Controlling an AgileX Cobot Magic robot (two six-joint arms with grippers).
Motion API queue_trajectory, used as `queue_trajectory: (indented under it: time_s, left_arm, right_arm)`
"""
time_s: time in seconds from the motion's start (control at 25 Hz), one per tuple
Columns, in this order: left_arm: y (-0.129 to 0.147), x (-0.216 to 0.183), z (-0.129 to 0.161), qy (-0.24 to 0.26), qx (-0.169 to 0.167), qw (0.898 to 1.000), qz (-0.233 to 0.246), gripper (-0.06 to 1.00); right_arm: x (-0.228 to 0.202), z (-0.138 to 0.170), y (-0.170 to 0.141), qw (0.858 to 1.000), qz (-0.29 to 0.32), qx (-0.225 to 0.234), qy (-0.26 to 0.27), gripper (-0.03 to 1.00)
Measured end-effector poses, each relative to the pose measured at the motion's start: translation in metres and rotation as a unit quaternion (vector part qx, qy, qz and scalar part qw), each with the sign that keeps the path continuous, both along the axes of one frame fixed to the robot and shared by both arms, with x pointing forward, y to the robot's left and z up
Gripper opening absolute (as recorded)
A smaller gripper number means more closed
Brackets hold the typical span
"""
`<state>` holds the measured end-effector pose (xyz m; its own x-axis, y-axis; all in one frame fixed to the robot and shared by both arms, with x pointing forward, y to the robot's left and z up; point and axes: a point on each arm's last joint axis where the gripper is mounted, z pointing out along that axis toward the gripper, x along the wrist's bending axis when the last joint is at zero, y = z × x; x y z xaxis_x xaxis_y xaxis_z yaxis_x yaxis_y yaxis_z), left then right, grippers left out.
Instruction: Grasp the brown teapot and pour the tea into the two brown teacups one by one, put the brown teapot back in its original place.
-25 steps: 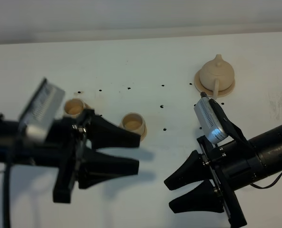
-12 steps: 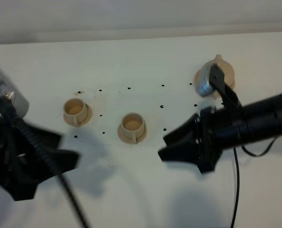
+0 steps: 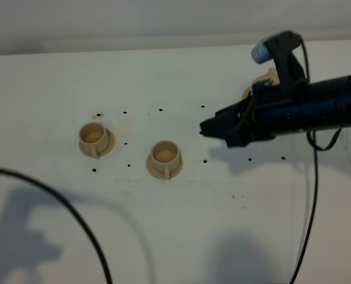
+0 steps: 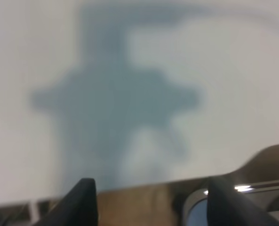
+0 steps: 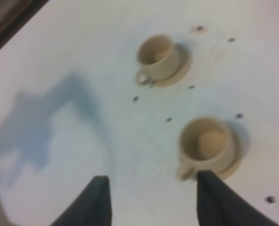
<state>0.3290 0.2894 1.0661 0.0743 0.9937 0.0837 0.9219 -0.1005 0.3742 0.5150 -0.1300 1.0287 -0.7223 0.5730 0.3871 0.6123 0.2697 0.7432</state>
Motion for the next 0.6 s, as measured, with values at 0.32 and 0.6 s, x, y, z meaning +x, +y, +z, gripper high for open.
queue_trajectory:
  time_s: [0.32,0.6]
  left_arm:
    - [0.010,-0.028,-0.025,-0.057,-0.010,0.998,0.013,0.49]
    - [0.021,-0.063,-0.017,-0.147,-0.036,0.988,0.013,0.49]
  right_arm:
    - [0.012,0.017,-0.002,0.999,-0.036,-0.024,-0.002,0.41]
    - [0.015,0.021,-0.003,0.998,-0.043,-0.036,-0.007,0.41]
